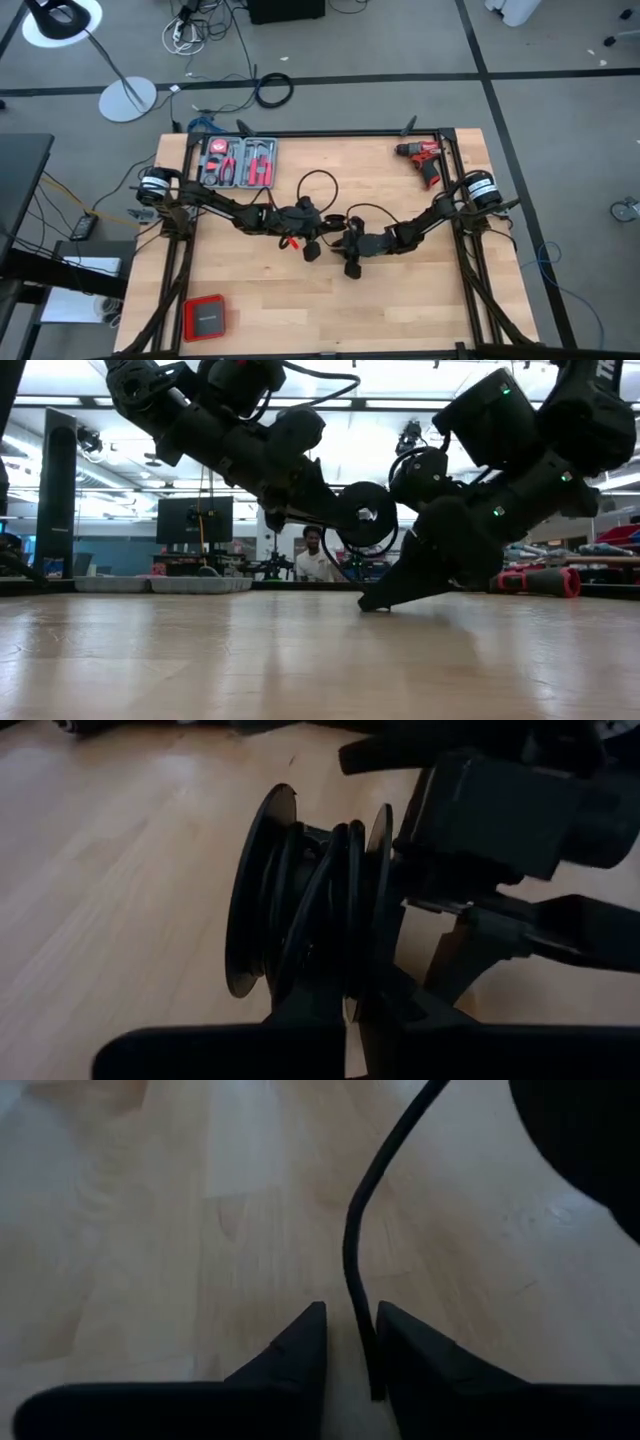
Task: Coil cords
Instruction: Coil the black wire on the spool
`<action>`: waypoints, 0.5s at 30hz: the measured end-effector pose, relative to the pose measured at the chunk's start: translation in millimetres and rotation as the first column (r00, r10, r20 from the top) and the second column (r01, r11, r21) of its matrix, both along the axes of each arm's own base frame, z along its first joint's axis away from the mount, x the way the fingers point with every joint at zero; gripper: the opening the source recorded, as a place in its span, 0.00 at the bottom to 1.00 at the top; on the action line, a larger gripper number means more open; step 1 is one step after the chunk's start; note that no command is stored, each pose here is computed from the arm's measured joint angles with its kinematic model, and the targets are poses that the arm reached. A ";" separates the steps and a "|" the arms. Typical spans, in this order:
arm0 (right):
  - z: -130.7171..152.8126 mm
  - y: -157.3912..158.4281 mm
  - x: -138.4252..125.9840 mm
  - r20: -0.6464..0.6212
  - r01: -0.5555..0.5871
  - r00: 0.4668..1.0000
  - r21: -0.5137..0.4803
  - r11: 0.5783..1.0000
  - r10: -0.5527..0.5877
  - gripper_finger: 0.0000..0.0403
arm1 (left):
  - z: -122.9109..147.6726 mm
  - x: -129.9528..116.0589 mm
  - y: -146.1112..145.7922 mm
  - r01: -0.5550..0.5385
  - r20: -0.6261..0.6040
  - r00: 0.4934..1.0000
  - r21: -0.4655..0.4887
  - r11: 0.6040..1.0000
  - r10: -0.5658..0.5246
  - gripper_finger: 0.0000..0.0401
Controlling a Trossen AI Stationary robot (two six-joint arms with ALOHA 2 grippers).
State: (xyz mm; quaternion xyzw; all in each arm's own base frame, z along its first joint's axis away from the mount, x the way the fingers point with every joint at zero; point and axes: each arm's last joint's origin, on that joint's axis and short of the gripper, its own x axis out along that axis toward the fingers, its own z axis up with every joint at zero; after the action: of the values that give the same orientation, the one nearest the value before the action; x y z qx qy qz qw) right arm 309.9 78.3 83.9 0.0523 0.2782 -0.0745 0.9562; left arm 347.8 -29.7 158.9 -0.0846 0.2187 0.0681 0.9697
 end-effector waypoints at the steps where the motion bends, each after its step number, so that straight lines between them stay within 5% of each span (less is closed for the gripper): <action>1: 0.1 -0.2 -0.2 -0.003 0.003 1.000 -0.002 1.000 -0.003 0.22 | 0.5 0.2 -0.2 0.001 0.006 1.000 0.001 1.000 -0.001 0.02; 6: 0.0 0.1 -1.6 -0.017 0.016 1.000 0.000 1.000 -0.016 0.04 | 0.2 0.1 -0.5 0.012 0.002 1.000 -0.001 1.000 -0.012 0.02; 15: 15.4 -5.1 -19.0 -0.175 0.049 0.983 -0.051 0.998 -0.057 0.01 | -0.5 -0.6 -5.5 0.054 -0.006 0.999 -0.018 0.998 -0.054 0.02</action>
State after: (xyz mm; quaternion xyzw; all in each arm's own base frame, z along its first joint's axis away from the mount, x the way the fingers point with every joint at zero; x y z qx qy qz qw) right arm 290.9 73.1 99.3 0.0306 0.3585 -0.1107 0.9264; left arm 347.3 -35.3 158.4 -0.0871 0.2247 0.0401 0.9697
